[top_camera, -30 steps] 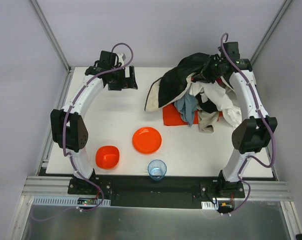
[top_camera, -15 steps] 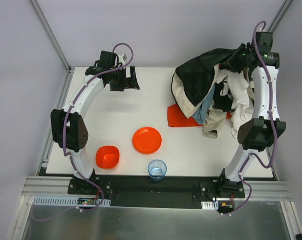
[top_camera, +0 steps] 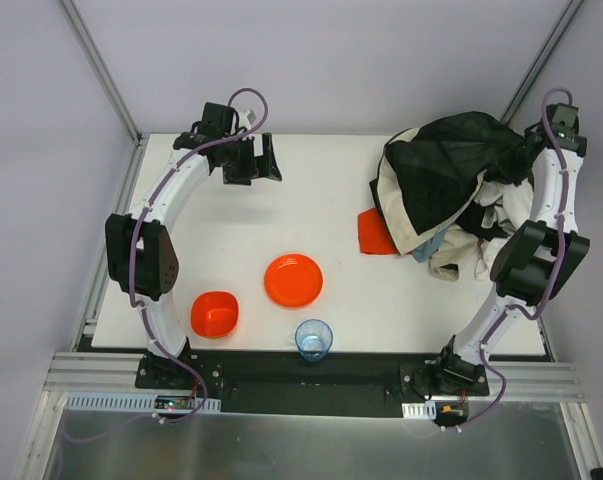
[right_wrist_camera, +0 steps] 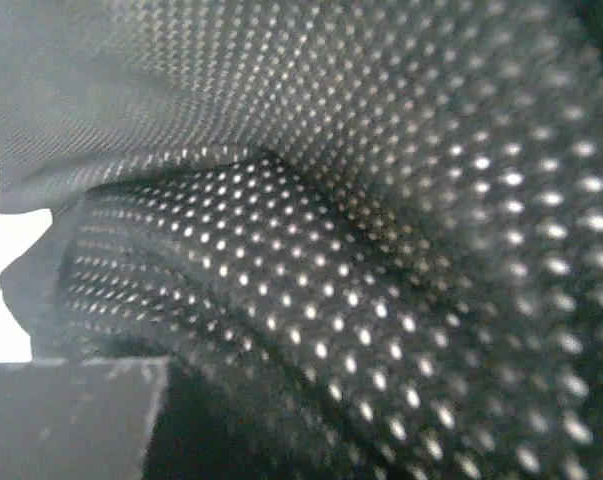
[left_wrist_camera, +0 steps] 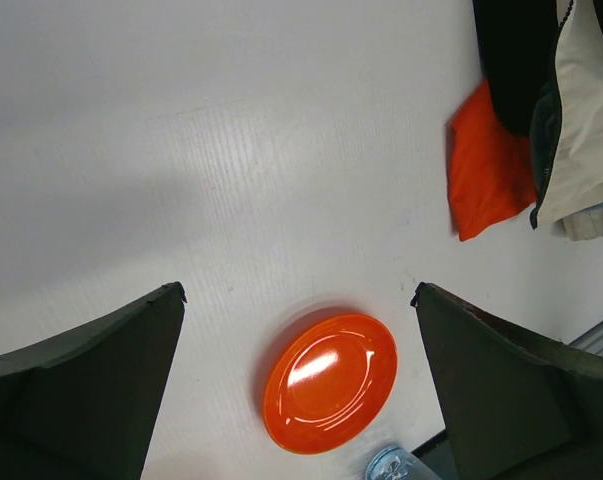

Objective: Pick out a specific cloth from the pile

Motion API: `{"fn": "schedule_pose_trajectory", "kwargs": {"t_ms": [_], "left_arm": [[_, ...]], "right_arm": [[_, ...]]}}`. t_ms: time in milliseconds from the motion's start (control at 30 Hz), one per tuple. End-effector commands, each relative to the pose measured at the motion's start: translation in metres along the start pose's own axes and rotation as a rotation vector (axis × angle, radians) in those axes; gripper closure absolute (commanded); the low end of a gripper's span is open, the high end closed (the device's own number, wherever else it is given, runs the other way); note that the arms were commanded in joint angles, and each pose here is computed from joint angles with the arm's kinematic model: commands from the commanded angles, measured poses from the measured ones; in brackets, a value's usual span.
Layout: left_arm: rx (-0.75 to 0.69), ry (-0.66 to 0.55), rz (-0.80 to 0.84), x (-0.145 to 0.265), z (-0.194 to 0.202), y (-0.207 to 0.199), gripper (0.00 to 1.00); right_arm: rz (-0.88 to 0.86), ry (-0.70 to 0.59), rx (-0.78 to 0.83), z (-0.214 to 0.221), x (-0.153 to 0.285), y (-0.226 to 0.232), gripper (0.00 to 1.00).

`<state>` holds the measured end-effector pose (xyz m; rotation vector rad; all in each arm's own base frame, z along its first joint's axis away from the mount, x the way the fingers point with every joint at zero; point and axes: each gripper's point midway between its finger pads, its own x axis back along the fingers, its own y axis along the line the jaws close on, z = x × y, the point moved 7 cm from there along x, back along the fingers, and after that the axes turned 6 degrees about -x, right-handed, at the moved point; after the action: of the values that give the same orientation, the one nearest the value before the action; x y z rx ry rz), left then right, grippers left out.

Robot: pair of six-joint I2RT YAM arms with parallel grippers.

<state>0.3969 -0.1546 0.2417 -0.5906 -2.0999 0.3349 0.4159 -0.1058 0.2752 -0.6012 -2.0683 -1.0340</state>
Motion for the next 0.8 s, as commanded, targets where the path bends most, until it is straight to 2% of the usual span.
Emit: {"fn": "schedule_pose_trajectory", "kwargs": {"t_ms": [0, 167, 300, 367, 433, 533, 600, 767], "left_arm": [[-0.009, -0.025, 0.054, 0.005, -0.013, -0.015, 0.01], [0.002, -0.022, 0.067, 0.001, -0.016, -0.017, 0.01], [0.008, -0.021, 0.071, 0.0, -0.017, -0.018, 0.01], [0.009, -0.024, 0.071, 0.0, -0.018, -0.018, 0.01], [0.011, -0.021, 0.072, -0.002, -0.018, -0.018, 0.01], [0.013, -0.013, 0.078, -0.004, -0.017, -0.017, 0.01], [0.016, -0.01, 0.081, -0.005, -0.017, -0.017, 0.01], [0.018, -0.008, 0.082, -0.009, -0.017, -0.016, 0.01]], "right_arm": [[0.155, 0.11, -0.035, 0.01, -0.03, -0.036, 0.99], [0.272, 0.285, -0.036, 0.037, -0.059, -0.061, 0.94], [0.236, 0.295, -0.002, 0.041, -0.053, -0.057, 0.81], [0.189, 0.265, 0.042, 0.04, -0.037, -0.045, 0.62], [0.166, 0.239, 0.078, 0.041, -0.023, -0.038, 0.37], [0.144, 0.208, 0.127, 0.046, -0.001, -0.031, 0.14], [0.143, 0.199, 0.145, 0.053, 0.013, -0.032, 0.08], [0.125, 0.222, 0.161, 0.078, 0.042, -0.045, 0.03]]}}
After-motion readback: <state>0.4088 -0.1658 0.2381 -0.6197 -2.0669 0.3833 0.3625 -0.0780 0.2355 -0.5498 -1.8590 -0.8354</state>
